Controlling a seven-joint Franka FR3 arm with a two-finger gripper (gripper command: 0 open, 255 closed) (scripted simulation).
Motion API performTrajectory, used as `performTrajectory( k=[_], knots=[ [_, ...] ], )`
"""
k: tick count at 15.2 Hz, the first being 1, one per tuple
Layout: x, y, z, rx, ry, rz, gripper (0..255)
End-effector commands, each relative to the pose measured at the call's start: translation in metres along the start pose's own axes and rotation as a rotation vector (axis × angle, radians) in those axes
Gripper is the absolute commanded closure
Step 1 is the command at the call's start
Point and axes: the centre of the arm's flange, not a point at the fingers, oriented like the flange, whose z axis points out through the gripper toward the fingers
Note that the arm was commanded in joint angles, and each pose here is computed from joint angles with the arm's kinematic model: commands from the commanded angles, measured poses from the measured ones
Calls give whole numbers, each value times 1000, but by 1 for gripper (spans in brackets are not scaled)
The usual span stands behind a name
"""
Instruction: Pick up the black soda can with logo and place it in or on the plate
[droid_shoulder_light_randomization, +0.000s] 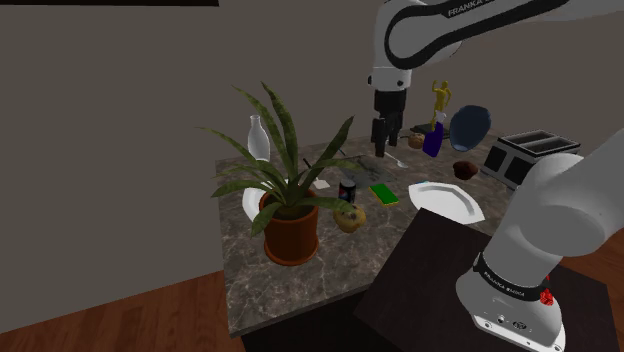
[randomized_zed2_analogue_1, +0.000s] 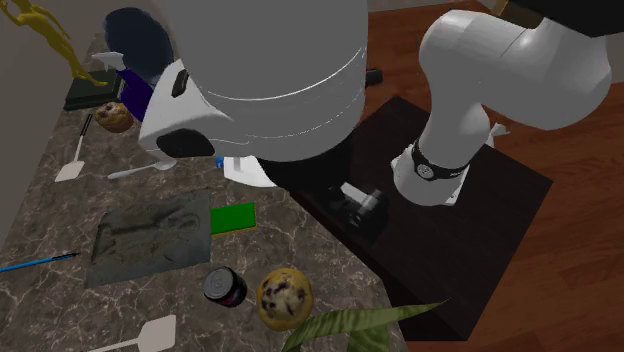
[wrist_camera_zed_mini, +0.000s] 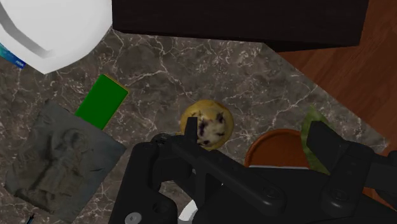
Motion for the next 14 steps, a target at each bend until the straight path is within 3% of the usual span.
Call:
performTrajectory(
  k=[1, 14],
  knots=[
    [18, 13, 19, -2, 2, -3, 0],
    [129, 85, 128, -13, 2, -21, 0]
  ],
)
